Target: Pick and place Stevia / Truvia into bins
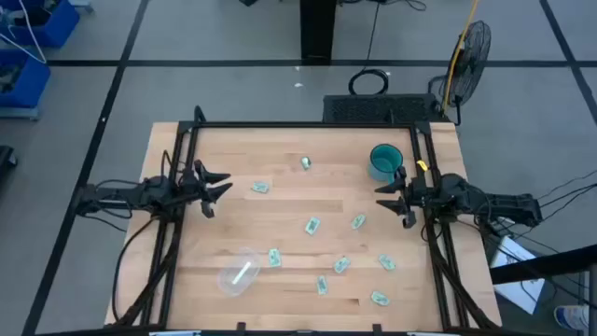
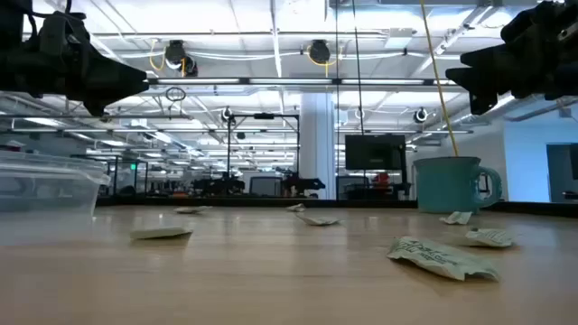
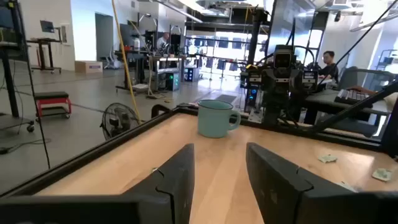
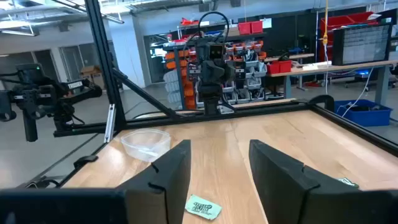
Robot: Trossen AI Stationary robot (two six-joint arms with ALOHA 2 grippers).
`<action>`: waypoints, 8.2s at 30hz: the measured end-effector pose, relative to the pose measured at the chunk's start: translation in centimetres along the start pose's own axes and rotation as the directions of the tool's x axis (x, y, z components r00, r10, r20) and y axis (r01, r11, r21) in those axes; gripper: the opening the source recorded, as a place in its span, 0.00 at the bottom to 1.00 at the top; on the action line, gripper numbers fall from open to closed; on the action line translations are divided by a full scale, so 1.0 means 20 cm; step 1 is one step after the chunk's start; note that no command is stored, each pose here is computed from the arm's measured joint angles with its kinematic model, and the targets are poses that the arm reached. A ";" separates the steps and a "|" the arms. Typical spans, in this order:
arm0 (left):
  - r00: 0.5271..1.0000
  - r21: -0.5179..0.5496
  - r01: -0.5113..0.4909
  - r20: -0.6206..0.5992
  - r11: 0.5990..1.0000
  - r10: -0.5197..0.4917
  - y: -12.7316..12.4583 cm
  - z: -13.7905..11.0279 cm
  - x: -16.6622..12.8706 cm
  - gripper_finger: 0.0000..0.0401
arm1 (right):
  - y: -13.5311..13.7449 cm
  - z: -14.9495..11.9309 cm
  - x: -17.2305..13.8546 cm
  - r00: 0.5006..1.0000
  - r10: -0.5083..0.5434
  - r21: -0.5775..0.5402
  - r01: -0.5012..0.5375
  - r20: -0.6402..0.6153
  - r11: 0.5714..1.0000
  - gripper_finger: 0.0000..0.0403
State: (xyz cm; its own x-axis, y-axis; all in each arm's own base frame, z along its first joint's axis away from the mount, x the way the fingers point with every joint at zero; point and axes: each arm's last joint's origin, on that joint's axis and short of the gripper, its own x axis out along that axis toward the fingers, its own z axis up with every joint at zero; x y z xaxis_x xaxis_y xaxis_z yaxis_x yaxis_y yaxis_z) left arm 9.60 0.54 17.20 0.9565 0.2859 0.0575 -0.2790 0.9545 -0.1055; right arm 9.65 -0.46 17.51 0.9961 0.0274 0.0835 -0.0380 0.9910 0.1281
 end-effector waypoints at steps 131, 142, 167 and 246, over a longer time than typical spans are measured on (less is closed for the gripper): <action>0.855 0.202 0.002 -0.508 0.979 0.103 0.05 -0.19 0.35 0.37 | 0.03 0.05 0.06 0.992 0.104 0.005 -0.104 0.071 0.995 0.39; 0.697 0.277 0.079 -0.702 0.958 0.146 0.03 -0.34 0.58 0.37 | 0.03 0.04 0.07 0.993 0.102 0.043 -0.105 0.064 0.994 0.39; 0.706 0.380 0.067 -0.672 0.922 0.226 0.03 -0.44 0.63 0.02 | 0.03 0.07 0.06 0.987 0.103 -0.089 -0.092 0.123 0.992 0.38; 0.803 0.200 0.144 -0.595 0.969 0.004 0.12 -0.21 1.27 0.35 | 0.21 0.05 0.79 0.817 -0.369 -0.362 0.213 -0.443 0.908 0.38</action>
State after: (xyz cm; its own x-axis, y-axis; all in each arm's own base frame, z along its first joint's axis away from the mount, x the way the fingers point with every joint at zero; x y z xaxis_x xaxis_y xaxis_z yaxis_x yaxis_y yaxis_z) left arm 33.51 9.66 14.17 0.8180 0.1827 -0.5454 -0.1498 0.9832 0.1047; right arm 25.21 3.99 20.32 0.8632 -0.2851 -0.4167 0.2067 0.9525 -0.2235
